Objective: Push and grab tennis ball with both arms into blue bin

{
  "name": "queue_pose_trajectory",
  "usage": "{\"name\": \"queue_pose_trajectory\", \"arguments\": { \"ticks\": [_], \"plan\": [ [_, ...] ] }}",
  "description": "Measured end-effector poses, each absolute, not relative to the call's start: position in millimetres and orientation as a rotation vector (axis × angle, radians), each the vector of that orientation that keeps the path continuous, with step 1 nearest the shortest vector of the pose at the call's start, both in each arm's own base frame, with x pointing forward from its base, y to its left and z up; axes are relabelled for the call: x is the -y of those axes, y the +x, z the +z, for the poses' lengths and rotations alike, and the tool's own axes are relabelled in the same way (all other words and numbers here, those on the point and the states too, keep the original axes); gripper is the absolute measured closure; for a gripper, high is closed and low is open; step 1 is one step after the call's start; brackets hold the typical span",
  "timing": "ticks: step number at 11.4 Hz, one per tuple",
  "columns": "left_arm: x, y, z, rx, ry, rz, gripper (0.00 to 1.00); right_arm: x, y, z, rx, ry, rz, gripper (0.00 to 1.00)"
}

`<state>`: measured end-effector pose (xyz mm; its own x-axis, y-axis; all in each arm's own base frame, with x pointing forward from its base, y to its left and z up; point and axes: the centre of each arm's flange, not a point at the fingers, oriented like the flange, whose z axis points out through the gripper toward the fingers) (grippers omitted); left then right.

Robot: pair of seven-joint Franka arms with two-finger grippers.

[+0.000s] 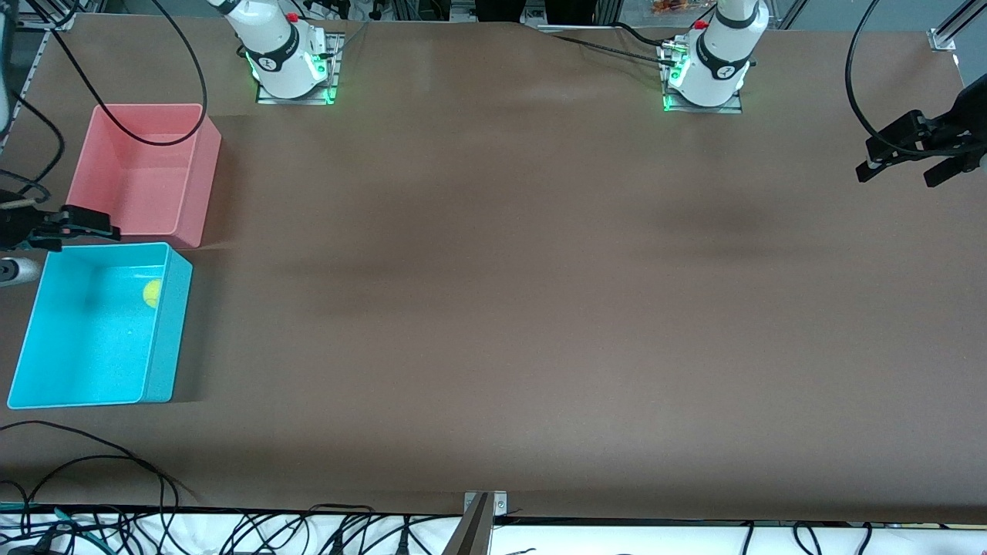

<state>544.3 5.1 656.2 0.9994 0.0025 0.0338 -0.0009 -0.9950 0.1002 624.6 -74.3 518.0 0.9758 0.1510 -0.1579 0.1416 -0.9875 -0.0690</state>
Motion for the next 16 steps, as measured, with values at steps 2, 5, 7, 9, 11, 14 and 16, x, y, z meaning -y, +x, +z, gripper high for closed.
{"name": "queue_pose_trajectory", "arguments": {
  "ticks": [2, 5, 7, 9, 11, 14, 16],
  "plan": [
    [-5.0, 544.3, 656.2, -0.001, 3.041, 0.052, 0.00, 27.8, 626.2, 516.1, 0.168, -3.090, 0.217, 0.00],
    [-5.4, 544.5, 655.9, -0.002, 3.041, 0.051, 0.00, -31.3, 601.8, 492.2, 0.002, -3.150, 0.051, 0.00],
    [-5.3, 544.6, 655.7, -0.002, 3.041, 0.050, 0.00, -39.4, 575.6, 498.8, -0.093, -3.161, 0.058, 0.00],
    [-5.7, 544.7, 655.7, -0.003, 3.041, 0.050, 0.00, -16.9, 558.0, 533.8, -0.183, -3.160, 0.076, 0.00],
    [-5.7, 544.8, 655.7, -0.003, 3.041, 0.050, 0.00, 12.7, 548.3, 579.5, -0.268, -3.148, 0.070, 0.00],
    [-5.9, 544.8, 655.7, -0.003, 3.041, 0.050, 0.00, 14.3, 540.6, 623.9, -0.276, -3.146, 0.064, 0.00],
    [-5.9, 544.8, 655.7, -0.003, 3.041, 0.050, 0.00, 18.2, 541.1, 627.8, -0.287, -3.144, 0.064, 0.00]
  ]
}}
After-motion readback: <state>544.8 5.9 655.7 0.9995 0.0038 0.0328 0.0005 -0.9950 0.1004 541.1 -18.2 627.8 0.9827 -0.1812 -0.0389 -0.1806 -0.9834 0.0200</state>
